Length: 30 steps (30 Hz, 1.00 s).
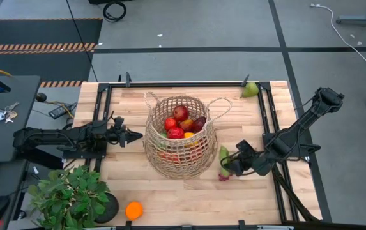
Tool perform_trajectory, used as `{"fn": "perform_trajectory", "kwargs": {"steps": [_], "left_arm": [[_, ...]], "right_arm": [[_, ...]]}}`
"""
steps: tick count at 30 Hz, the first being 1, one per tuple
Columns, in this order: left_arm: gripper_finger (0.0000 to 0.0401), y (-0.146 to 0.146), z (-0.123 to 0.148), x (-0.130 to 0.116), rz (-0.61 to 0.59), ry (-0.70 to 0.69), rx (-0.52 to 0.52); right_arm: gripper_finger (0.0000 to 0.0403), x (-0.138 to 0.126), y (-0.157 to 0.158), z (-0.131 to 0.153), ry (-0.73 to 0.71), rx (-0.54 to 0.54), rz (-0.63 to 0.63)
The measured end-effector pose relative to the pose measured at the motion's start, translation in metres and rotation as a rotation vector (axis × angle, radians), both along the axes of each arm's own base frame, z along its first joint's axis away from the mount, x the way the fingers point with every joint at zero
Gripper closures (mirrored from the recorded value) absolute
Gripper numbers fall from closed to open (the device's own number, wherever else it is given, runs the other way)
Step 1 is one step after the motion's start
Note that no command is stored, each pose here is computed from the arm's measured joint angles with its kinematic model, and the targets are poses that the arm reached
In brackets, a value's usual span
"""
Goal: Build produce basket
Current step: Put the green cucumber into the basket
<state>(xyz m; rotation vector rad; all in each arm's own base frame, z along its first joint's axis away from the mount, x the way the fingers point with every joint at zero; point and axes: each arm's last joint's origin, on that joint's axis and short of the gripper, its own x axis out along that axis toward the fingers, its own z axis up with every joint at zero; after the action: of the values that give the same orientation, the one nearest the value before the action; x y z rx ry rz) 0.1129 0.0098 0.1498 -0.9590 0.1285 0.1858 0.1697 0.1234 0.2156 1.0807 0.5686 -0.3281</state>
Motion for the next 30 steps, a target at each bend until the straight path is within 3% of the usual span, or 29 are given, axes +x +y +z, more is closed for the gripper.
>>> {"fn": "perform_trajectory", "kwargs": {"steps": [7, 13, 24, 30], "left_arm": [[0.0311, 0.0, 0.0, 0.0, 0.0, 0.0, 0.0], [0.0316, 0.0, 0.0, 0.0, 0.0, 0.0, 0.0], [0.0312, 0.0, 0.0, 0.0, 0.0, 0.0, 0.0], [0.031, 0.0, 0.0, 0.0, -0.001, 0.0, 0.0]], "right_arm": [[0.0253, 0.01, 0.006, 0.016, -0.175, 0.014, 0.063], [0.0252, 0.027, 0.001, 0.045, -0.459, -0.018, 0.077], [0.0252, 0.037, -0.029, 0.099, -0.971, -0.033, -0.064], [0.0252, 0.039, -0.052, 0.113, -1.12, -0.036, -0.17]]}}
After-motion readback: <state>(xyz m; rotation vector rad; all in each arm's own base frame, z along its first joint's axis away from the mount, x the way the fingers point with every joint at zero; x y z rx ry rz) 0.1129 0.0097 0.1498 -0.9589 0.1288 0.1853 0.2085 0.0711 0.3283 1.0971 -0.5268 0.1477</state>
